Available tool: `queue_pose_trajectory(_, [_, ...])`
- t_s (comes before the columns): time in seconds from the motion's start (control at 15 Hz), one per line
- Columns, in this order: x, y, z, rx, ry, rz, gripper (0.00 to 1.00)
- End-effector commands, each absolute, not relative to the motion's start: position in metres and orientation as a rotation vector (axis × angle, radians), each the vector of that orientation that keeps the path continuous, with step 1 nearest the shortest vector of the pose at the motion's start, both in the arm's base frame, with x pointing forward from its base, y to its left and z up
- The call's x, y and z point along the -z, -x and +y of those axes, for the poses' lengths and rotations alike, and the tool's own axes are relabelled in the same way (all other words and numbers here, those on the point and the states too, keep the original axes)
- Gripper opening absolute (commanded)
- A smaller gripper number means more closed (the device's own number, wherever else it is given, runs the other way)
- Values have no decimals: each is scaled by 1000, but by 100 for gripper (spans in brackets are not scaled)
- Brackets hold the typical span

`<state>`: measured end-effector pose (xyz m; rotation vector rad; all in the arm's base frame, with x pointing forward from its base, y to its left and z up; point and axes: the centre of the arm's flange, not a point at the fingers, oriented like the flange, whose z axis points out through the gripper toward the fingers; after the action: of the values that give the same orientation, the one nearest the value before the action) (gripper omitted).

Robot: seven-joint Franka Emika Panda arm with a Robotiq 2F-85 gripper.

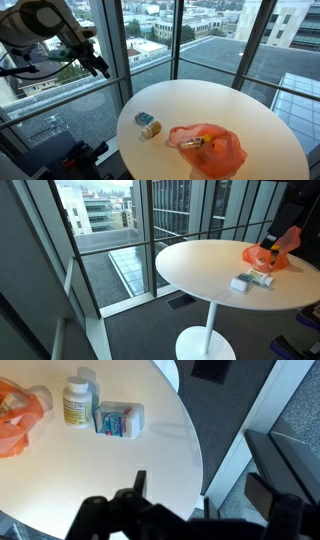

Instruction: Put the box in the plastic

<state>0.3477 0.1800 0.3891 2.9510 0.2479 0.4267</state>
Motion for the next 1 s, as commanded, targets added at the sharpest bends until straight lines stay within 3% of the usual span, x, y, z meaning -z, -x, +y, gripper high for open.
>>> queue_pose_trajectory(0.0, [-389,-348,180,-427,-2951,248,100])
queue_pose_trajectory(0.93, [-394,-421,94,-284,-3079,-114,100])
